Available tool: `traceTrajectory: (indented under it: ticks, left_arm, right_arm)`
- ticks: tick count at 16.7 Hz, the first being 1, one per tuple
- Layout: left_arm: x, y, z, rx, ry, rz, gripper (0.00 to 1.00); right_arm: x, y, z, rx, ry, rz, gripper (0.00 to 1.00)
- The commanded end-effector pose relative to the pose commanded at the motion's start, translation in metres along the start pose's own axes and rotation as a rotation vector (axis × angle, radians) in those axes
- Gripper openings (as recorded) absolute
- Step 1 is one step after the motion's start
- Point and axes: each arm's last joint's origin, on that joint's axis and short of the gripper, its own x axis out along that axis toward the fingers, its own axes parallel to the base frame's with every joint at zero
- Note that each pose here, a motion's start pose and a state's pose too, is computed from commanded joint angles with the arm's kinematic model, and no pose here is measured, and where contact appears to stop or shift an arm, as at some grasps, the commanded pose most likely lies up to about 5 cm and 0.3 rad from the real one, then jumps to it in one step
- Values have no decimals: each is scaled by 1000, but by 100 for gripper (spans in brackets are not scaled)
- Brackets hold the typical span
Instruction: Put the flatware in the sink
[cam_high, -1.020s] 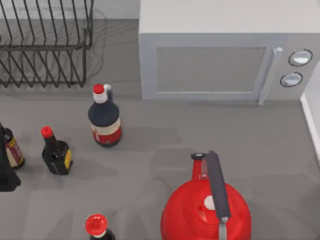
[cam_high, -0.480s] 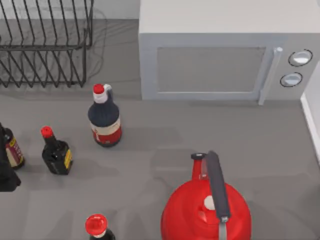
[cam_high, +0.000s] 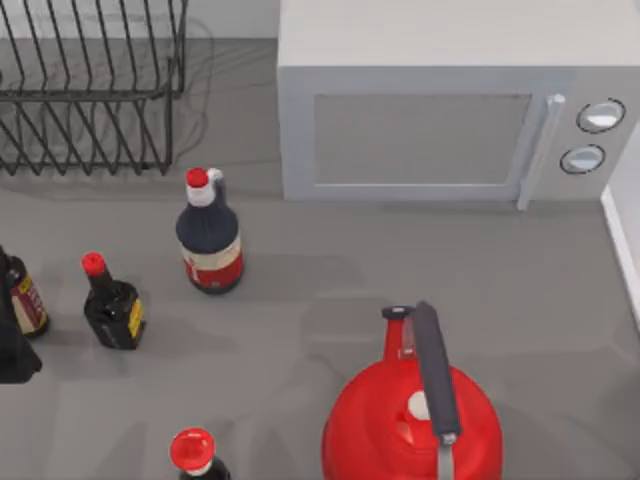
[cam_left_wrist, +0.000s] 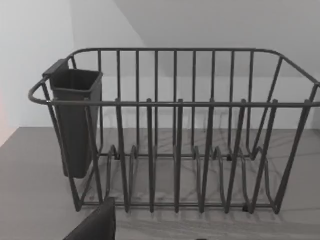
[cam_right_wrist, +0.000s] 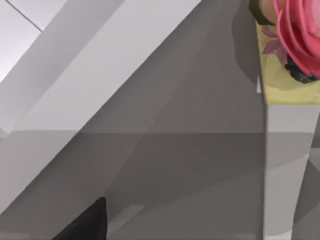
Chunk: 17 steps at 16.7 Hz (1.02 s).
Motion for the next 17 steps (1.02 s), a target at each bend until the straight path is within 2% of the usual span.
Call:
traceTrajectory:
  ticks: [2,3,10,11,14,17]
  left_arm:
    - [0,0,0,0,0,0,100]
    - [0,0,0,0,0,0,100]
    - [0,0,0,0,0,0,100]
    - [0,0,0,0,0,0,100]
    - [0,0,0,0,0,0,100]
    - [0,0,0,0,0,0,100]
  right_arm:
    - [0,0,0,0,0,0,2]
    - [0,0,0,0,0,0,0]
    - [0,0,0,0,0,0,0]
    - [-22,2,1,-9,-28,0,0]
    - [-31,4,4,-7,-33,4,0]
    - [-58,7,6,-11,-28,-1,0]
